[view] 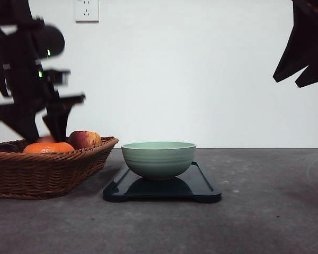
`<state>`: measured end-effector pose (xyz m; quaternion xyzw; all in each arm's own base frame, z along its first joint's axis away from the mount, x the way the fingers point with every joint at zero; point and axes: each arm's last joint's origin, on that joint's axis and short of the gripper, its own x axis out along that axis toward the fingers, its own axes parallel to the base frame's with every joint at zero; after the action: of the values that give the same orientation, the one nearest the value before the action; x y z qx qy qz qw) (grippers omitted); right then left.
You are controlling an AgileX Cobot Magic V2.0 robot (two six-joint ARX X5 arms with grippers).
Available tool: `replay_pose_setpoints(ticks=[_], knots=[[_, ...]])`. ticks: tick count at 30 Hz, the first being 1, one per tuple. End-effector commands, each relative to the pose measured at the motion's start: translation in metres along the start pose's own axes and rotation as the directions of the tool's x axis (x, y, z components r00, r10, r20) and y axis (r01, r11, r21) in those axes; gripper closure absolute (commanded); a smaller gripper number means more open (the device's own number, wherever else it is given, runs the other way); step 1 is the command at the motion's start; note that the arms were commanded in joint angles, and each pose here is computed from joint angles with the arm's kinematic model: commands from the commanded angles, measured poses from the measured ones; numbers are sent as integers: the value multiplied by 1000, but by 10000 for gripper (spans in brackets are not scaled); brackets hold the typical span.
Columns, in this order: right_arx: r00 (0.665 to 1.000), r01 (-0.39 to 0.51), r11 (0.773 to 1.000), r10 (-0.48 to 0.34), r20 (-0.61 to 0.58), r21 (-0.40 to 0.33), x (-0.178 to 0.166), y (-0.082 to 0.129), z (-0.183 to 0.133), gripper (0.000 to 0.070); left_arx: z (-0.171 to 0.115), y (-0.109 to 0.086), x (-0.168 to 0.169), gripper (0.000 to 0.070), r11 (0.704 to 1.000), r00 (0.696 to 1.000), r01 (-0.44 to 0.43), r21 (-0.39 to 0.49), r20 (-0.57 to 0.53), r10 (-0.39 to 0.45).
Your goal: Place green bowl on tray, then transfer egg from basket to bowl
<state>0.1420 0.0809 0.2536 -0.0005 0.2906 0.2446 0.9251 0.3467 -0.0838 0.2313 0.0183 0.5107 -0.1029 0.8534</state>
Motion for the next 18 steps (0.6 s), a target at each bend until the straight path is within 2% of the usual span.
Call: replay_pose_setpoints(ticks=[1,7,11,18], knots=[[1000,-2,1000,2,8,-2,1,1,2,423,6,-1,-16,522,1000,999,-1,0,44,1],[1000,-2,1000,2,9,-2,0,1,2,423,0,-3,-58,521,1000,996,4,5,91,-4],[1000,-2,1000,2,10,-2,1,1,2,423,-1,-7,-83,521,1000,986,26,17,164,-28],[1000,-2,1000,2,10,-3,1,1,2,422,2,-27,-104,521,985,948,144,94,272,-164]])
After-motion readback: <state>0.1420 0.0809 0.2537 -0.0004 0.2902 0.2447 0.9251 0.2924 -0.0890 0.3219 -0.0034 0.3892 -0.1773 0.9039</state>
